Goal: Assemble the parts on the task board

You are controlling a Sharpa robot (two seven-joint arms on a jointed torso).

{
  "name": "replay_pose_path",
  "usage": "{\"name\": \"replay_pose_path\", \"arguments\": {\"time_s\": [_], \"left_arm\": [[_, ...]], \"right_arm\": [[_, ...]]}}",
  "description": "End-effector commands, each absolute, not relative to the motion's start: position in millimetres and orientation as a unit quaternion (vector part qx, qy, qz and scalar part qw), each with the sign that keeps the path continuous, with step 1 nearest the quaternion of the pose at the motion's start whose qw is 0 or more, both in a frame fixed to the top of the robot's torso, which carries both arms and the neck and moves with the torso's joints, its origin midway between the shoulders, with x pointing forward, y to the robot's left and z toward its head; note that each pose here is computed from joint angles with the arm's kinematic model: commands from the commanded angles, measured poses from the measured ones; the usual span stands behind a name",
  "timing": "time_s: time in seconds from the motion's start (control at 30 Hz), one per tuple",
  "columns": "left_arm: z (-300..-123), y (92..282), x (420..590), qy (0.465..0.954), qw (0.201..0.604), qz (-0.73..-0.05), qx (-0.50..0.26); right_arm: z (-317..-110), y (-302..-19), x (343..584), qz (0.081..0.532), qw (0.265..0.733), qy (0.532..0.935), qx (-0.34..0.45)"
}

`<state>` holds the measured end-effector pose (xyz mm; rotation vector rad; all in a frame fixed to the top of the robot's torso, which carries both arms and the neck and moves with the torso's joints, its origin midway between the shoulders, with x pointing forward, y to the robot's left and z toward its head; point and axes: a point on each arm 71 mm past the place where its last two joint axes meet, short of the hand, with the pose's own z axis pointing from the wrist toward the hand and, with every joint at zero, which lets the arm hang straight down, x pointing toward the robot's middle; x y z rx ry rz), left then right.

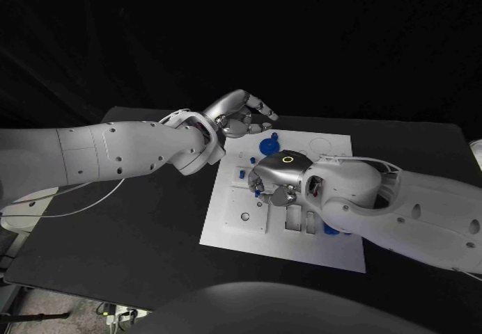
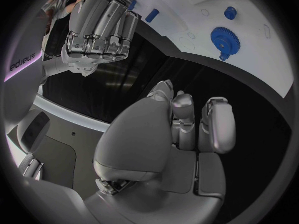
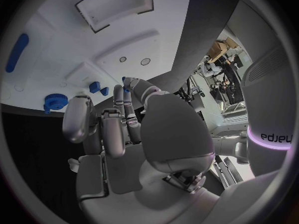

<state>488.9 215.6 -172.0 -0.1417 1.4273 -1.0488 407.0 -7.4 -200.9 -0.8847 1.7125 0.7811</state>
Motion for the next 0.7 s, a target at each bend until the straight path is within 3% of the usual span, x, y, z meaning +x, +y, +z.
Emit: {"name": "replay_pose_path", "arguments": {"time_s": [0.03,0.7], "left_arm": [[-171.8,212.8,489.2,0.623,0.629,-0.461,-0.059],[-173.2,208.0,490.3,0.63,0.622,-0.462,-0.058]], "right_arm": [[-205,-7,406,0.306,0.504,0.711,-0.383],[-218,-11,405,0.302,0.5,0.72,-0.375]]}}
